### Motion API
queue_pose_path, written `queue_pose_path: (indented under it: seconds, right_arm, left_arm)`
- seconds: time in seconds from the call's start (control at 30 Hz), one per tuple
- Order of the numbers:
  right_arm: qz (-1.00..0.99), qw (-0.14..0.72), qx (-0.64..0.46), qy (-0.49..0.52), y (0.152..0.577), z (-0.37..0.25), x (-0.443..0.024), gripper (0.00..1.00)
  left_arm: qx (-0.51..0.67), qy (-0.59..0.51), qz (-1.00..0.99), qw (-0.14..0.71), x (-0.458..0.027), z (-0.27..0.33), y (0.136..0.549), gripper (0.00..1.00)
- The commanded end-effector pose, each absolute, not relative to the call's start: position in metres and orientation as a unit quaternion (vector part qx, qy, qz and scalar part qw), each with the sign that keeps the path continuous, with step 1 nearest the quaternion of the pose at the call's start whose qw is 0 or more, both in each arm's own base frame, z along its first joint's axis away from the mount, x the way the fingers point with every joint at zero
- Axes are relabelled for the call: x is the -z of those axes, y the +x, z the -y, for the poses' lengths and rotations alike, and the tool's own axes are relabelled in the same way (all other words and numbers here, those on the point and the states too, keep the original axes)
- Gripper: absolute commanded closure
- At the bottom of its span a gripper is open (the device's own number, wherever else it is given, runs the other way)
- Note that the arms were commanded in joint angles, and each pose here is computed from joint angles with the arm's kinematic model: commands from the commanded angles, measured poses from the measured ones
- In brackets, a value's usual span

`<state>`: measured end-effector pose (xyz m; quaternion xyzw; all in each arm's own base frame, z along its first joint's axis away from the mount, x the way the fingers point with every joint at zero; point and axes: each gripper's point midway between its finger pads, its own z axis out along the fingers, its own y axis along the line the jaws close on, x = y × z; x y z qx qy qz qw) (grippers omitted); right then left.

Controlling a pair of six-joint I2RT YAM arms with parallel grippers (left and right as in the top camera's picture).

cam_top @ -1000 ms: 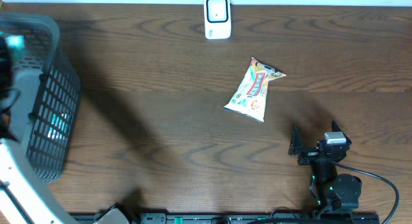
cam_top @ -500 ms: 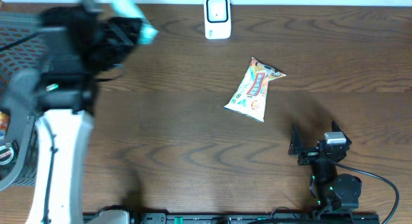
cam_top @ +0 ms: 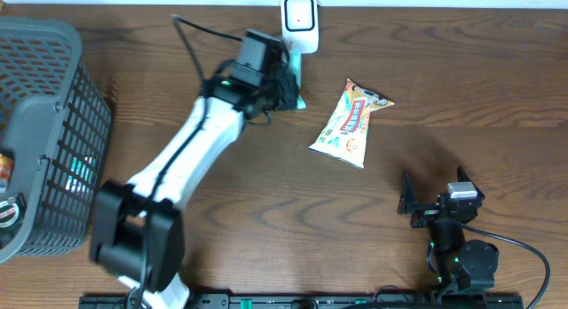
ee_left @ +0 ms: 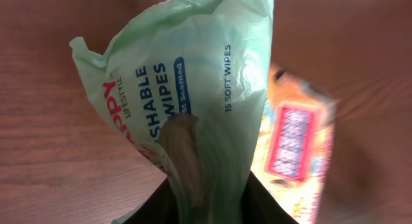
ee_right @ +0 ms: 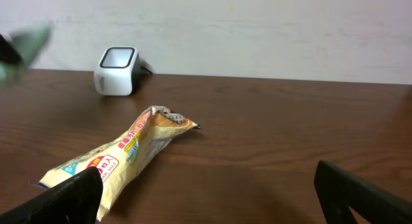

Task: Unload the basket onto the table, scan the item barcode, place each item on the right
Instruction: 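Carry the green wipes pack to the scanner with the left gripper, then release the wipes pack on the table and return left arm to basket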

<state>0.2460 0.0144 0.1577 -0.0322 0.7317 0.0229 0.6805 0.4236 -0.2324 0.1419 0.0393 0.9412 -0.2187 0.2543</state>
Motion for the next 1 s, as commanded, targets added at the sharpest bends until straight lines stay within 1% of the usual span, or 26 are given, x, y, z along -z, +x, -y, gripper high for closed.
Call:
queue_pose_path:
  seconds: [0.0, 0.2, 0.27, 0.33, 0.4, 0.6, 0.8, 0.97]
  right_arm:
    - [-0.732, 0.681, -0.020, -0.030, 0.246, -0.013, -0.157, 0.01]
    - [-0.732, 0.681, -0.020, -0.030, 0.246, -0.013, -0.157, 0.01]
    - [-0.732, 0.681, -0.020, -0.030, 0.246, -0.013, -0.157, 0.01]
    - [-0.732, 0.681, -0.020, -0.030, 0.246, -0.013, -0.157, 0.01]
    - [-0.732, 0.681, -0.020, -0.030, 0.246, -0.013, -0.157, 0.01]
    - [-0.732, 0.681, -0.020, -0.030, 0.246, -0.013, -0.157, 0.01]
    - [-0.732, 0.681, -0.020, -0.030, 0.246, -0.013, -0.157, 0.01]
    - [-0.732, 0.681, -0.020, -0.030, 0.246, -0.013, -0.157, 0.01]
  left_arm:
    - [0.182, 0.059, -0.948, 0.256, -0.121, 0.236, 0.431, 0.71]
    - [0.170, 0.066, -0.960, 0.213, -0.079, 0.246, 0.424, 0.70]
    - [0.170, 0.071, -0.961, 0.208, -0.076, 0.250, 0.420, 0.66]
    - [0.171, 0.076, -0.960, 0.208, -0.076, 0.254, 0.418, 0.57]
    - [0.173, 0.080, -0.959, 0.209, -0.077, 0.258, 0.417, 0.54]
    - [0.176, 0.089, -0.958, 0.210, -0.079, 0.267, 0.412, 0.54]
    - [0.156, 0.064, -0.954, 0.249, -0.101, 0.243, 0.429, 0.54]
    - [0.161, 0.029, -0.941, 0.297, -0.148, 0.207, 0.445, 0.55]
